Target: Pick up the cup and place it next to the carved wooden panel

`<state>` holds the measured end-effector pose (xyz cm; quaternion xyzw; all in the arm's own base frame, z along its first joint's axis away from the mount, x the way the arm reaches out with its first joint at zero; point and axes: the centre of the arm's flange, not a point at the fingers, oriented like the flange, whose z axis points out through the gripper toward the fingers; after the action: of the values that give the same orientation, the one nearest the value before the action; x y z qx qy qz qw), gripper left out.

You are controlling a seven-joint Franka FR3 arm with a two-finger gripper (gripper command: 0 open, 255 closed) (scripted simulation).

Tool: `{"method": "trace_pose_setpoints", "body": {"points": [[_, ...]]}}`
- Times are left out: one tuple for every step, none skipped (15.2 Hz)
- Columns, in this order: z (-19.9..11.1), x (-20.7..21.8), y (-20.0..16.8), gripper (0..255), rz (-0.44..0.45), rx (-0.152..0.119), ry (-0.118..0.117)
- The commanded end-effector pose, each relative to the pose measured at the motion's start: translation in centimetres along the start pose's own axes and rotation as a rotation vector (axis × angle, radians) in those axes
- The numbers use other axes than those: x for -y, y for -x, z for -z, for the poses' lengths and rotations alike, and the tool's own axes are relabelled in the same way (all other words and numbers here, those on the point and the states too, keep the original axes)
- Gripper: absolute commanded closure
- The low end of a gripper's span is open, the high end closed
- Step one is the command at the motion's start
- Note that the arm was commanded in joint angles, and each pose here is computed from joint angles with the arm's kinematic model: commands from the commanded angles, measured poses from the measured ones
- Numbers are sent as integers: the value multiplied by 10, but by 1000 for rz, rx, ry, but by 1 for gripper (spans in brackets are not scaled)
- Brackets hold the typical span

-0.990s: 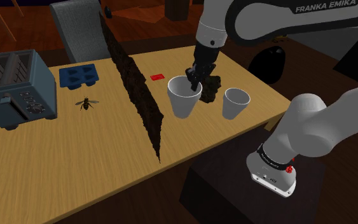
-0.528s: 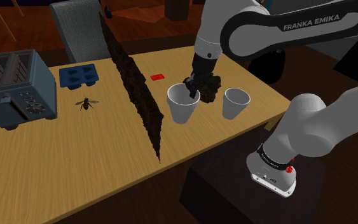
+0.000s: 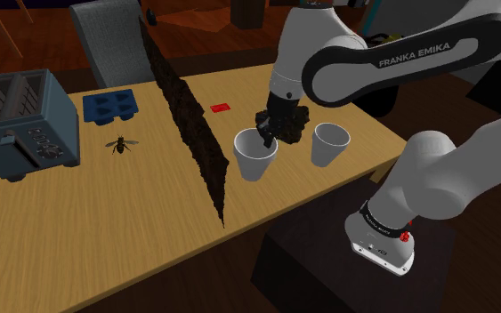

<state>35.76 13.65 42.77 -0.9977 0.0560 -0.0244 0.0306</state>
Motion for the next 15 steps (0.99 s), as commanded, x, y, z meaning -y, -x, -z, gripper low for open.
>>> {"method": "trace_pose_setpoints", "body": {"points": [[-11, 0, 1, 255, 0, -1, 0], [-16, 0, 1, 255, 0, -1, 0], [-22, 0, 1, 255, 0, -1, 0], [-27, -1, 1, 255, 0, -1, 0], [-32, -1, 2, 255, 0, -1, 0], [-37, -1, 2, 255, 0, -1, 0], [-43, -2, 2, 255, 0, -1, 0], [-49, -2, 2, 255, 0, -1, 0], [-49, -2, 2, 255, 0, -1, 0], [-49, -2, 2, 255, 0, -1, 0], [-49, -2, 2, 255, 0, -1, 0], [-49, -2, 2, 255, 0, -1, 0], [-49, -2, 2, 255, 0, -1, 0], [-49, -2, 2, 255, 0, -1, 0], [-49, -2, 2, 255, 0, -1, 0]]}}
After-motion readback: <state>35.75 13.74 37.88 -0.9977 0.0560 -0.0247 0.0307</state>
